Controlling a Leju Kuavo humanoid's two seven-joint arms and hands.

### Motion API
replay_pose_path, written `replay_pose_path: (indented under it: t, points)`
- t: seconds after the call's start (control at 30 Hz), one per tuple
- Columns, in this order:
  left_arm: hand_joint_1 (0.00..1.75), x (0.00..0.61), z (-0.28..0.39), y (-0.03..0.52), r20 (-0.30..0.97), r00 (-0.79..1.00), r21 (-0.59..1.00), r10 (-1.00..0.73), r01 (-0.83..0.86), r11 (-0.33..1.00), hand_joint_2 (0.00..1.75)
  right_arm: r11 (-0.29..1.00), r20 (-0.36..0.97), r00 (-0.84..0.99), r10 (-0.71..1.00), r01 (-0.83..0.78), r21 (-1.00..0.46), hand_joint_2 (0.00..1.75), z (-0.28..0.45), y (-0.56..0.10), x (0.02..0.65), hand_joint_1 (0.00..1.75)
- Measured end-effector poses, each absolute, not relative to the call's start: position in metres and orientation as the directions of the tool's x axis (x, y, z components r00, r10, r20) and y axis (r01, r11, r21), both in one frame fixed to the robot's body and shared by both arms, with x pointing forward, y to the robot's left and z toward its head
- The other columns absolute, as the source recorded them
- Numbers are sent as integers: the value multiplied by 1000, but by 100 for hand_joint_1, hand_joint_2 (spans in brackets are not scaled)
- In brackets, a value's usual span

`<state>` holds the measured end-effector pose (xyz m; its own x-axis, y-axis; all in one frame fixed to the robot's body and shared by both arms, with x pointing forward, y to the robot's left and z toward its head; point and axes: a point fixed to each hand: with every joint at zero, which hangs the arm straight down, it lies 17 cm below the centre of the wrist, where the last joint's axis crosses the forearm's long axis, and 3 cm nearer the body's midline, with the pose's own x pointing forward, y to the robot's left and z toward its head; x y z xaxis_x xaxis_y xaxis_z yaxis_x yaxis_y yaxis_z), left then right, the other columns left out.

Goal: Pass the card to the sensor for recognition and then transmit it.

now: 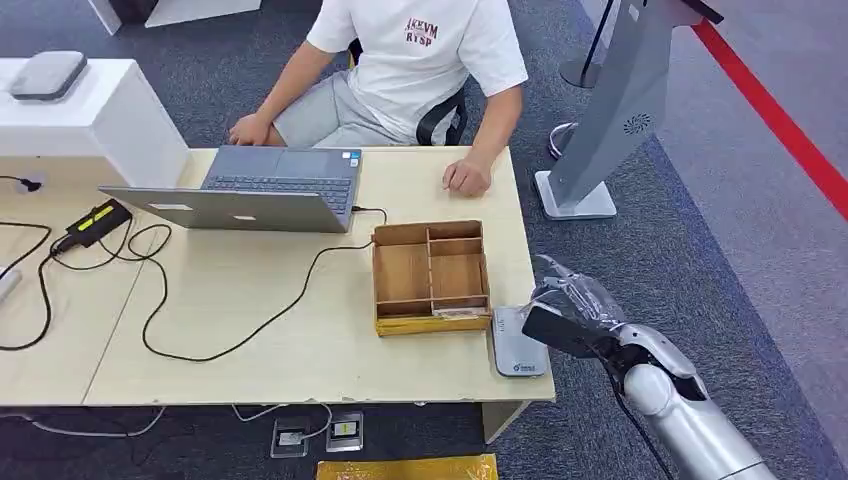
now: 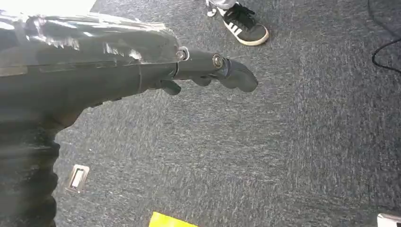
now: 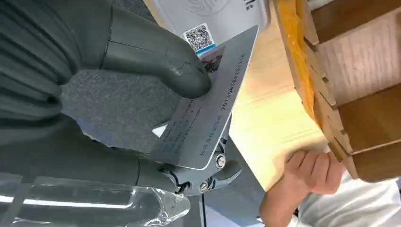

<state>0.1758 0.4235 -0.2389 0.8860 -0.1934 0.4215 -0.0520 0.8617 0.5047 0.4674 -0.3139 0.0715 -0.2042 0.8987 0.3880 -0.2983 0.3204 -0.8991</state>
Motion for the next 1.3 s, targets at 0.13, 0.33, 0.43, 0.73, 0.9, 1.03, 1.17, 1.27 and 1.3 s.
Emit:
replay_pose_path:
  t: [0.13,0.33,0.43,0.73,0.9,1.03,1.17,1.27,1.3]
  points:
    - [0,175,-240,423,416,889,503,-191,-50,863,175,297,371,-192,909,-328,-897,175,49,-320,463,175]
    - [0,173,-240,423,409,893,503,-187,-50,863,175,274,356,-180,917,-365,-890,175,31,-325,458,175]
    - [0,174,-240,423,409,893,503,-187,-50,863,175,267,349,-179,920,-368,-891,175,30,-328,462,175]
    - [0,174,-240,424,408,893,504,-189,-48,862,175,259,341,-171,925,-374,-890,175,24,-332,465,175]
    - [0,174,-240,424,408,893,504,-190,-47,862,175,257,339,-164,927,-383,-887,175,20,-334,464,175]
    - [0,174,-240,424,408,893,504,-189,-47,863,175,255,337,-158,928,-388,-885,175,17,-336,463,175]
    - [0,174,-240,424,408,893,504,-188,-48,862,175,257,337,-157,928,-386,-886,175,16,-336,464,175]
    - [0,174,-240,424,408,894,505,-187,-51,862,175,265,339,-156,928,-363,-893,175,21,-337,468,175]
    - [0,174,-240,424,408,894,506,-186,-52,861,175,276,345,-152,926,-350,-895,175,24,-338,471,175]
